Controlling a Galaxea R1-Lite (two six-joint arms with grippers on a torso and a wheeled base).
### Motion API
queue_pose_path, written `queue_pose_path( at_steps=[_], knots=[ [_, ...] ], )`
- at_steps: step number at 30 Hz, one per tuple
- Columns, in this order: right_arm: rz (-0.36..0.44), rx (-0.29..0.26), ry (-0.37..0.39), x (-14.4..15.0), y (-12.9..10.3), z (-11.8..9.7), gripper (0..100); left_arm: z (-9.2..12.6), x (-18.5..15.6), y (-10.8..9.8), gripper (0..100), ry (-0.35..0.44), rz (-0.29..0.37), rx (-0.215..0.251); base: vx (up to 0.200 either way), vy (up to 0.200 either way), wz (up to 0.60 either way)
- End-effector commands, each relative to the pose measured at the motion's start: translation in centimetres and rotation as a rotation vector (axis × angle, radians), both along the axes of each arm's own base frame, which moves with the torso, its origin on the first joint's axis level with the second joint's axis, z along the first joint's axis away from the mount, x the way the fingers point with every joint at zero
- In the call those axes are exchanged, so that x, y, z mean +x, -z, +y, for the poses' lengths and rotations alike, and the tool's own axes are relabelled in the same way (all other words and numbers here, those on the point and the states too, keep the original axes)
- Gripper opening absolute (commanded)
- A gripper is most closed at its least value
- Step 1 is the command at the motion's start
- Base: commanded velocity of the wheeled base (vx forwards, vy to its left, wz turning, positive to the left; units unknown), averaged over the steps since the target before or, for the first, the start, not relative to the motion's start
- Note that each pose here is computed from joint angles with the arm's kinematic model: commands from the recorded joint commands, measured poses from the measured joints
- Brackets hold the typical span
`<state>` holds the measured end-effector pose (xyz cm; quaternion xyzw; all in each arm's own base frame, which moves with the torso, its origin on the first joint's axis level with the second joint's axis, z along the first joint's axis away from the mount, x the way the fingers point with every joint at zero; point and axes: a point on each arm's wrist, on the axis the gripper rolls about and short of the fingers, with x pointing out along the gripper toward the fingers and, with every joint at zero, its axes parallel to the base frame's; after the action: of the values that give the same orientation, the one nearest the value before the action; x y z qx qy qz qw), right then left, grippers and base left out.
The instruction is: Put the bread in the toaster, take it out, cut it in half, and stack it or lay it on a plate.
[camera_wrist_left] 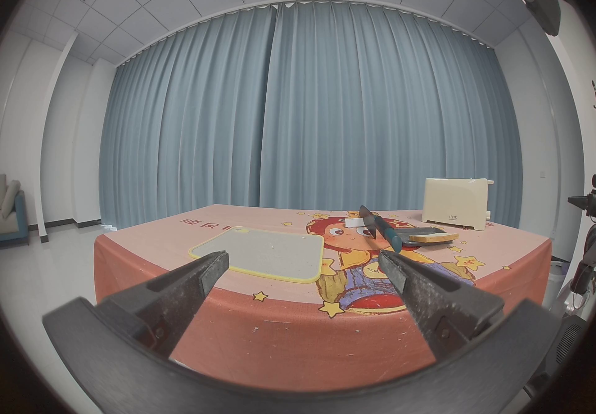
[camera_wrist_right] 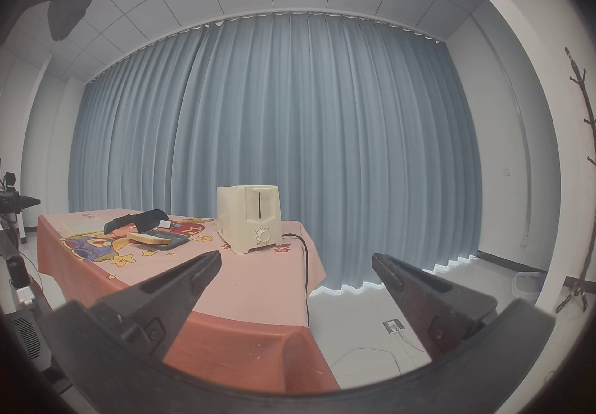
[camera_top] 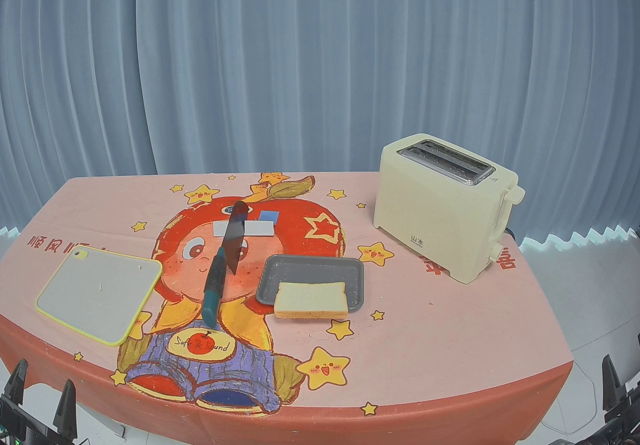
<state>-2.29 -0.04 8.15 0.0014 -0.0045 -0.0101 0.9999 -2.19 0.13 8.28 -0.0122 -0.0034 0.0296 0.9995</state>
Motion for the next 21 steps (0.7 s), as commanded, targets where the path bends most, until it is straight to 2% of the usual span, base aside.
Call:
queue_pose_path(
  at_steps=[1, 2, 3, 4, 13, 17, 21],
  knots=[
    [-0.006, 0.000, 0.001, 0.0, 0.4, 0.0, 100, 0.0, 0.1, 0.5, 100, 0.000, 0.017, 0.000, 0.000, 0.000, 0.00],
    [-0.072, -0.010, 0.008, 0.0, -0.3, 0.0, 100, 0.0, 0.1, 0.5, 100, 0.000, 0.017, 0.000, 0.000, 0.000, 0.00],
    [-0.072, -0.010, 0.008, 0.0, -0.3, 0.0, 100, 0.0, 0.1, 0.5, 100, 0.000, 0.017, 0.000, 0.000, 0.000, 0.00],
    [-0.215, -0.054, 0.031, -0.3, -1.7, 0.0, 100, 0.0, 0.1, 0.5, 100, 0.000, 0.017, -0.002, 0.000, 0.000, 0.00],
    [-0.189, -0.065, 0.014, -0.2, -1.4, 0.0, 100, 0.0, 0.1, 0.5, 100, 0.000, 0.017, 0.000, 0.000, 0.000, 0.00],
    [-0.184, -0.067, -0.040, -0.3, -1.6, 0.1, 100, 0.0, 0.1, 0.5, 100, 0.000, 0.017, 0.000, 0.000, 0.000, 0.00],
    [-0.213, -0.070, -0.080, -0.6, -3.0, 0.2, 100, 0.0, 0.1, 0.5, 100, 0.000, 0.017, 0.000, 0.000, 0.000, 0.00]
  ],
)
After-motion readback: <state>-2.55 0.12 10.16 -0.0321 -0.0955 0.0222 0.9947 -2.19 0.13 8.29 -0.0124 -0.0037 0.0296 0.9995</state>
